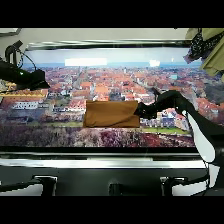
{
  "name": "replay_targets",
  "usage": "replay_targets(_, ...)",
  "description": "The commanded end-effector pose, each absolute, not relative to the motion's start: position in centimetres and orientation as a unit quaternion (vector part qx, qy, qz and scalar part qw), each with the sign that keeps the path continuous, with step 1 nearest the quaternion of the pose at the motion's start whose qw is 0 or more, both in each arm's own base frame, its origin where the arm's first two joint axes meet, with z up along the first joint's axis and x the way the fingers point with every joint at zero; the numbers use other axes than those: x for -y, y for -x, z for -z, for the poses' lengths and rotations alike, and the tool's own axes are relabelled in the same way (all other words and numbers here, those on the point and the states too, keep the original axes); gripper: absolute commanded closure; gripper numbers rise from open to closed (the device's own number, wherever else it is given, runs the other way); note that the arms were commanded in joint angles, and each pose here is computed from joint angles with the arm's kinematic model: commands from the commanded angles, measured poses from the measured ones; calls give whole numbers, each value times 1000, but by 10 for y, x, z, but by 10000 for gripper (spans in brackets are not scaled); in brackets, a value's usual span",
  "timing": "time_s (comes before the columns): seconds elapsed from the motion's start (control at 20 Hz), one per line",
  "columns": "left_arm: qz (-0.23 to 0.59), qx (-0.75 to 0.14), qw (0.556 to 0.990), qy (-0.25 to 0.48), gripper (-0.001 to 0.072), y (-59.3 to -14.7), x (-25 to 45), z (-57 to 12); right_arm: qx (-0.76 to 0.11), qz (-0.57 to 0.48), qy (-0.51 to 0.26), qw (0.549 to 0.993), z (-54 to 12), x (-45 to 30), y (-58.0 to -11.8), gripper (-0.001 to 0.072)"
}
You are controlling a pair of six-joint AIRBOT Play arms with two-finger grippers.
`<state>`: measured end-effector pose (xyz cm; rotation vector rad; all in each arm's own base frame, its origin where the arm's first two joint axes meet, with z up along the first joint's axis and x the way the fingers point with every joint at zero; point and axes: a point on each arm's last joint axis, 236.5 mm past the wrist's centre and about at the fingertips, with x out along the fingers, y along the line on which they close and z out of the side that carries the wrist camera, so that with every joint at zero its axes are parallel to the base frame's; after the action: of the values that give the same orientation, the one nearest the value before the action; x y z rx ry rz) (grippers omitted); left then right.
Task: Fold the clothes and pants, and hang the long-sleeved shirts on hangers.
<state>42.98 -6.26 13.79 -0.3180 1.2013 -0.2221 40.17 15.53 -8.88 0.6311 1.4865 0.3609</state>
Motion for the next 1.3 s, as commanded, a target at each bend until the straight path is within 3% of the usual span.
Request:
replay_targets(0.0, 103, -561, 808, 149, 691, -430, 62, -138, -653, -155, -283, 685, 92, -160, -408, 574)
replay_targets(0.05, 103, -562, 807, 149, 691, -430, 62, -138, -653, -156, -282, 686, 91, -160, -408, 654)
replay_targets(0.1, 103, -562, 807, 149, 691, -430, 62, -138, -653, -158, -281, 685, 89, -161, -409, 676)
replay_targets(0.3, 103, -562, 807, 149, 691, -430, 62, -138, -640, -171, -277, 696, 66, -162, -418, 678)
replay_targets(0.5, 104, -563, 806, 148, 691, -429, 62, -138, -599, -146, -307, 725, 22, -136, -459, 680)
replay_targets(0.9, 106, -572, 800, 144, 691, -423, 62, -136, -493, -53, -370, 786, -54, -2, -520, 680)
replay_targets(1.25, 108, -583, 792, 142, 691, -417, 63, -134, -394, 70, -427, 811, -93, 146, -522, 681)
